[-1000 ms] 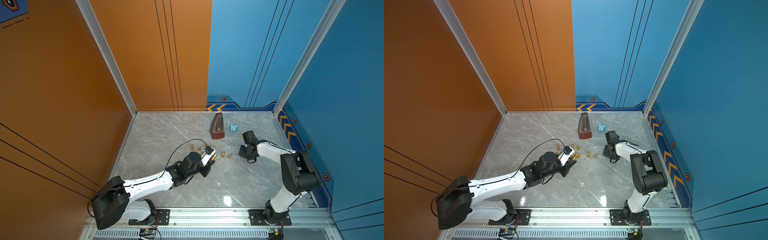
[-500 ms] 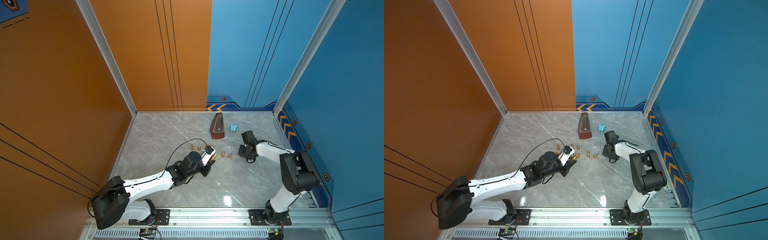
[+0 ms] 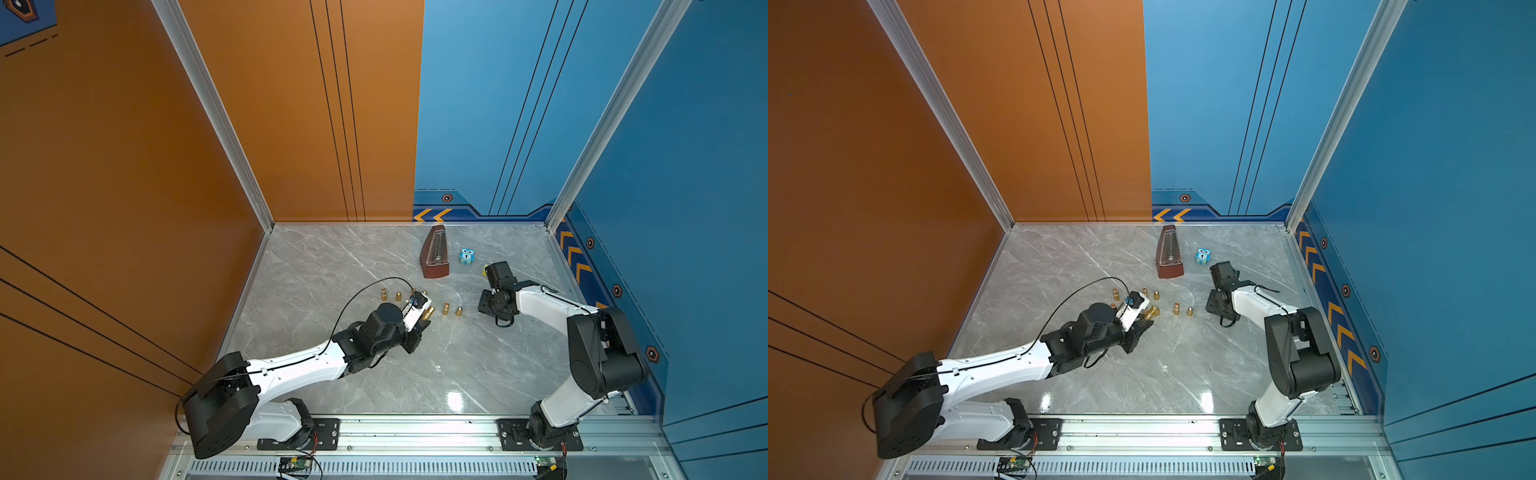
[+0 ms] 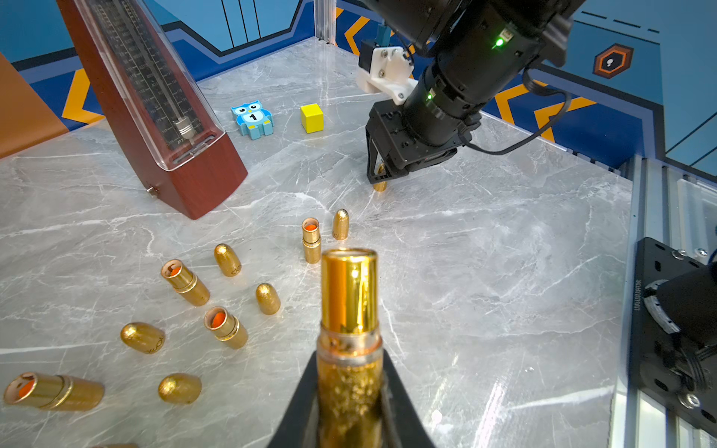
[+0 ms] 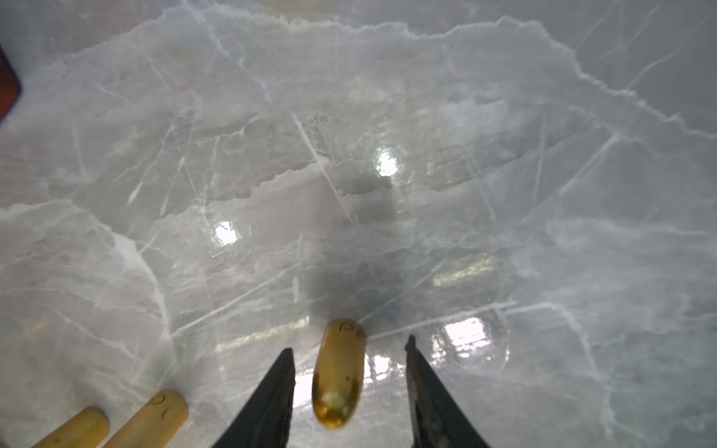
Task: Open the lipstick cap
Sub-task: Place the cover at the center of the board, then place the lipstick at the center of the board.
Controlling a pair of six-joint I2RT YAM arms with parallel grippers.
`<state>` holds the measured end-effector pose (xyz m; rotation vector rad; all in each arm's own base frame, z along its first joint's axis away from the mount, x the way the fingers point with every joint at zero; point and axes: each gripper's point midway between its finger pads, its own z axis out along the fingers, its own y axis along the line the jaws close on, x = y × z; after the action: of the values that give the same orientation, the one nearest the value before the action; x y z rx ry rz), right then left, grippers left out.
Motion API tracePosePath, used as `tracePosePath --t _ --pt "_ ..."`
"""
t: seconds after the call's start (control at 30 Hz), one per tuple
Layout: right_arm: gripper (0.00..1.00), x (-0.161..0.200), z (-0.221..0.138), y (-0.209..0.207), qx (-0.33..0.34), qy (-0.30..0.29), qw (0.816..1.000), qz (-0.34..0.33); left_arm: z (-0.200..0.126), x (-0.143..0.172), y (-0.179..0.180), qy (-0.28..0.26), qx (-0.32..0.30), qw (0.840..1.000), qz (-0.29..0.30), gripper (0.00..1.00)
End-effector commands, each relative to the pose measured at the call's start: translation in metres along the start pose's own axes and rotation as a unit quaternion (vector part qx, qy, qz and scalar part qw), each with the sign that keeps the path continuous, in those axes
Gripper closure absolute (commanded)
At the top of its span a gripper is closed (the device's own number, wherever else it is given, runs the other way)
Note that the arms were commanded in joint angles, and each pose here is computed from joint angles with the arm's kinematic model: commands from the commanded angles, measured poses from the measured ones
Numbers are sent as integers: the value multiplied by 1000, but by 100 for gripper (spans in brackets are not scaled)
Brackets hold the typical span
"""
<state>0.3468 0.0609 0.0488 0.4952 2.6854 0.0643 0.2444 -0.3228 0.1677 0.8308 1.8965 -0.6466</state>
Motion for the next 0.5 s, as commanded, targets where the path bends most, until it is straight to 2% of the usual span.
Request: tracePosePath --t 0.0,0.13,0.23,0.37,0.47 --pt "47 9 -32 -1 -18 3 1000 -9 -1 -10 -5 -8 17 1000 -1 100" --pt "44 20 -70 15 -88 18 995 -36 1 -11 -14 -6 38 999 8 100" --pt "42 32 -103 33 -164 34 984 -58 5 -11 -20 -3 47 999 12 100" --pt "39 50 -156 69 -300 53 949 -84 10 -13 -23 0 50 999 14 100" --pt "37 64 -185 89 -364 70 924 -99 14 -14 -26 1 53 998 15 100"
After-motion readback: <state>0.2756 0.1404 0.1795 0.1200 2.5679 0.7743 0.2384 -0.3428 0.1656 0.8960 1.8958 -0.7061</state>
